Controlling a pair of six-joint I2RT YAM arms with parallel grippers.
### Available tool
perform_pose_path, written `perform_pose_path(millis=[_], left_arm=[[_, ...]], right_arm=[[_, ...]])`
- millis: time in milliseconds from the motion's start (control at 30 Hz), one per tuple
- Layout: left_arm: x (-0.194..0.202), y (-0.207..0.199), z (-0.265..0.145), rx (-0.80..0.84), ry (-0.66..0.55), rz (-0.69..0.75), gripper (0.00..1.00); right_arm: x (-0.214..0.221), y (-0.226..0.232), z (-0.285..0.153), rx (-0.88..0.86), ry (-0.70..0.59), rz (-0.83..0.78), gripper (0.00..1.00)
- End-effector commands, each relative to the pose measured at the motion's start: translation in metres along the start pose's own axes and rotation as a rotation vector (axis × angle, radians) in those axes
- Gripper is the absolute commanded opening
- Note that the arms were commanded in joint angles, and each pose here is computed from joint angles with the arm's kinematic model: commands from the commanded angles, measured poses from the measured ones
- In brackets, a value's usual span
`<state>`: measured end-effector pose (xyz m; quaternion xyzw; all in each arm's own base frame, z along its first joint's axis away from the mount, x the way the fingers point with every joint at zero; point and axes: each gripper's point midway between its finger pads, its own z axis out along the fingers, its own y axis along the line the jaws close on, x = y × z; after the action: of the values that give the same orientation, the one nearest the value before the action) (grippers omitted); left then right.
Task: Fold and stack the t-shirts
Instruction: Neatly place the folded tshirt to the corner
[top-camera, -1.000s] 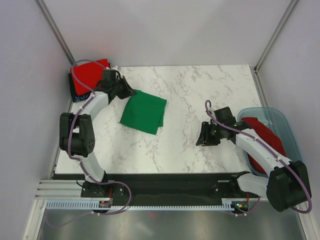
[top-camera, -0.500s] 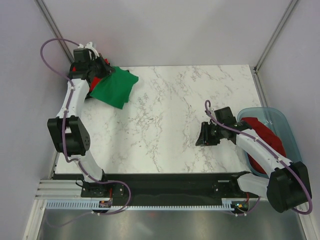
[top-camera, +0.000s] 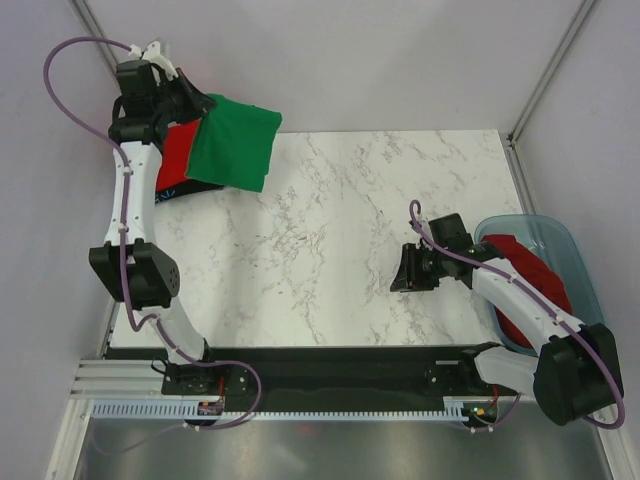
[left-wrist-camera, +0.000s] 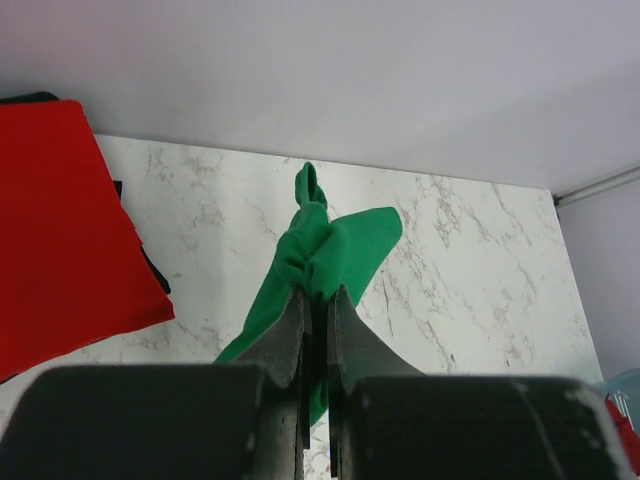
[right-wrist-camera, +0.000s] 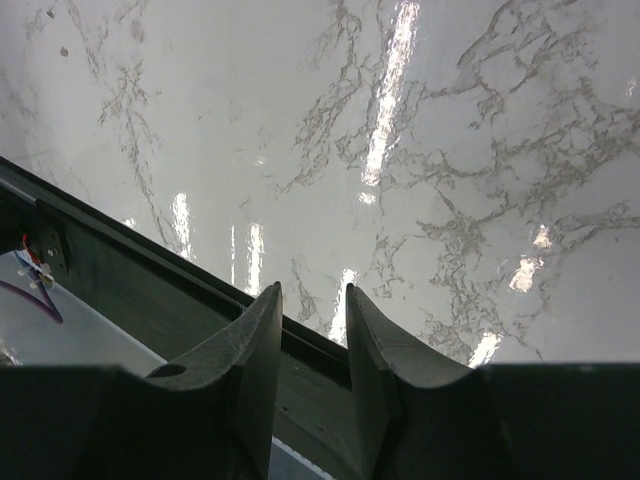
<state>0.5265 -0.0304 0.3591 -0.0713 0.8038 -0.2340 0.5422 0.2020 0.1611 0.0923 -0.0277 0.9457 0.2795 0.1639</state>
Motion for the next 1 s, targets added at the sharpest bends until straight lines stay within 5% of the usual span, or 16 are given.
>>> perform_pose_path(millis=[0, 967], left_arm=[[-0.038, -0.014, -0.018, 0.035, -0.085, 0.078, 0.02], [-0.062, 0.048, 0.013, 0.0, -0.125, 0.001, 0.02]], right_arm=[[-0.01, 0.007, -0.003, -0.032, -0.038, -0.04, 0.39], [-0.001, 0.0, 0.007, -0.017, 0.013, -0.011, 0.38]])
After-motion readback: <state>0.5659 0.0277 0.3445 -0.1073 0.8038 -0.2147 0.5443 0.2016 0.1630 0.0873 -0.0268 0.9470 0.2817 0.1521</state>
